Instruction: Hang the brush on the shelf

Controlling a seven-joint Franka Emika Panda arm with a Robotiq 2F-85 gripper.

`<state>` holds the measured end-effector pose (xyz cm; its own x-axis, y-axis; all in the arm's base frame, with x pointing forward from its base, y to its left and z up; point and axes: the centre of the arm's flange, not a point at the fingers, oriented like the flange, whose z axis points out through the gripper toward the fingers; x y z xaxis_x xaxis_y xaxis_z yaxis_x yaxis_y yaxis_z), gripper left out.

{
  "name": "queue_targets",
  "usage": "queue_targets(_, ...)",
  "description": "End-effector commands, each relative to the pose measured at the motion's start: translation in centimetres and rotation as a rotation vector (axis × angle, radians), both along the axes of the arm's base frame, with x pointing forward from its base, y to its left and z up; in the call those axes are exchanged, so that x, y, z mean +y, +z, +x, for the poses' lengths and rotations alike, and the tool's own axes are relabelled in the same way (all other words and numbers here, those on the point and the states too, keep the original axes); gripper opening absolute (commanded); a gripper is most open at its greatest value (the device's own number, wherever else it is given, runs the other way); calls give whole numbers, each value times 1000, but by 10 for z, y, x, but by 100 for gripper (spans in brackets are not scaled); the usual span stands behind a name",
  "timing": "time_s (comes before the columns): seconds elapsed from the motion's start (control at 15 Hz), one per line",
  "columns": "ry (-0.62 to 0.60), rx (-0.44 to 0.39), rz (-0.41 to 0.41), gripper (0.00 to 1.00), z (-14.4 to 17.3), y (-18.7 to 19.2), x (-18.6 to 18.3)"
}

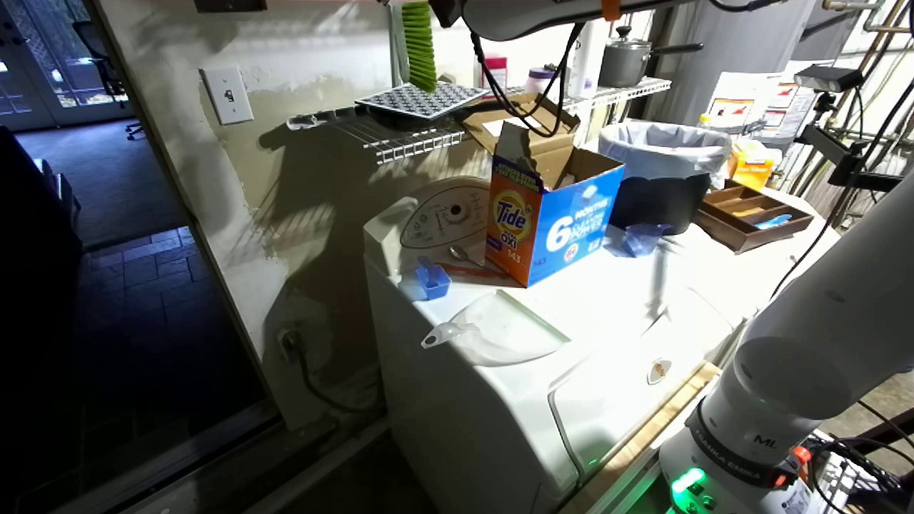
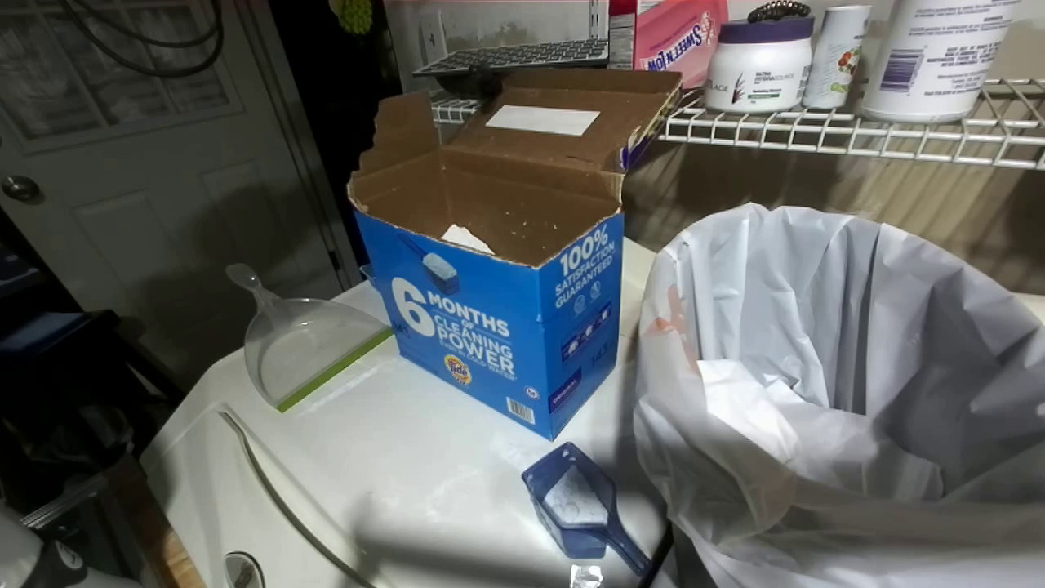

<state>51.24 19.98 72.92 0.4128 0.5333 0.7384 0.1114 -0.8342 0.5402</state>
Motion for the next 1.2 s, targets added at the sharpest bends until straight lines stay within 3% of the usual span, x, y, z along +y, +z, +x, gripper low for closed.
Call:
queue_targets(0.0,-28,-26,-5,3,-1,1,-8)
queue_targets(1.13,-21,5,-5,3,4,-12,-7)
